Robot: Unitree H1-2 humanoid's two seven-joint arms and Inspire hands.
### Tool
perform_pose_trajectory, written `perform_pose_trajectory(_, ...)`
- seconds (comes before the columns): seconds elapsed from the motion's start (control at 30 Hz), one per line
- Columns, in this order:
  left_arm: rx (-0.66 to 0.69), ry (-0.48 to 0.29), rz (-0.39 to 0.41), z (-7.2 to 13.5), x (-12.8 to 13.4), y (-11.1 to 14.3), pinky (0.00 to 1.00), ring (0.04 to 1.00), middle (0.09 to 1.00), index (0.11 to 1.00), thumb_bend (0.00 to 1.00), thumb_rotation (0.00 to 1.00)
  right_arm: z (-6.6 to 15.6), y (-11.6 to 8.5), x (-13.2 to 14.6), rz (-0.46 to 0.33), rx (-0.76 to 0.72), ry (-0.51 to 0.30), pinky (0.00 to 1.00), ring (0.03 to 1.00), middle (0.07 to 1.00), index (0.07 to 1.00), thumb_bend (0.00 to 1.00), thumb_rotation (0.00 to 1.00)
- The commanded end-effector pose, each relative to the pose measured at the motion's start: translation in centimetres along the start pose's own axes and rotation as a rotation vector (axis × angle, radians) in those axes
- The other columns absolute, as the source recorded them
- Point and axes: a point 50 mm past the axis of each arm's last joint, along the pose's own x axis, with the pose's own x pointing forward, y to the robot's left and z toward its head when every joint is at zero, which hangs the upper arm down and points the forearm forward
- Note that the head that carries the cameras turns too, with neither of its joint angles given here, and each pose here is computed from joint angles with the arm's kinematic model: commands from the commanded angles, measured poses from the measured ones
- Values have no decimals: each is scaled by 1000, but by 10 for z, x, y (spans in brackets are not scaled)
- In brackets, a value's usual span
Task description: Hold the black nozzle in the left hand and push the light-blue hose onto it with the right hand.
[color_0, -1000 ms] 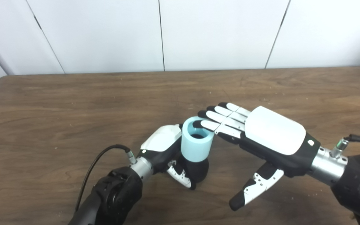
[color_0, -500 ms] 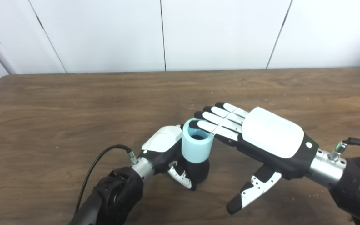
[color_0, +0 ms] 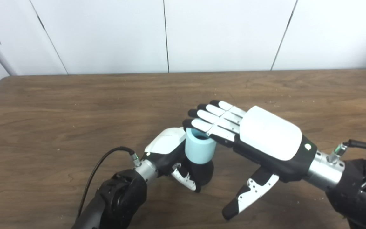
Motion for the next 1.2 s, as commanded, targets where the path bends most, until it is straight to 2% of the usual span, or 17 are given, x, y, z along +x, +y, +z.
perform_pose_trajectory(0.0, -25, 58, -136, -10, 0, -21, 1000, 906, 760, 483, 516, 36, 3, -6, -1, -45, -32, -29, 1000, 1000, 1000, 975, 668, 1000)
perform_pose_trajectory(0.4, -12, 48, -130, -8, -2, -19, 1000, 881, 760, 483, 515, 35, 1, 4, -1, -10, -26, -26, 1000, 1000, 1000, 969, 664, 1000)
perform_pose_trajectory(0.6, -22, 55, -131, -8, -1, -20, 1000, 905, 771, 483, 515, 35, -5, 2, -1, -5, -22, -12, 1000, 1000, 1000, 961, 667, 1000)
perform_pose_trajectory(0.87, -28, 29, -123, -9, -1, -22, 1000, 810, 629, 482, 513, 32, -9, -7, 1, -27, -41, 6, 1000, 1000, 1000, 956, 663, 1000)
perform_pose_trajectory(1.17, -26, 23, -123, -11, 0, -22, 1000, 774, 620, 481, 512, 32, -10, 0, -3, -32, -47, 21, 1000, 1000, 1000, 938, 663, 1000)
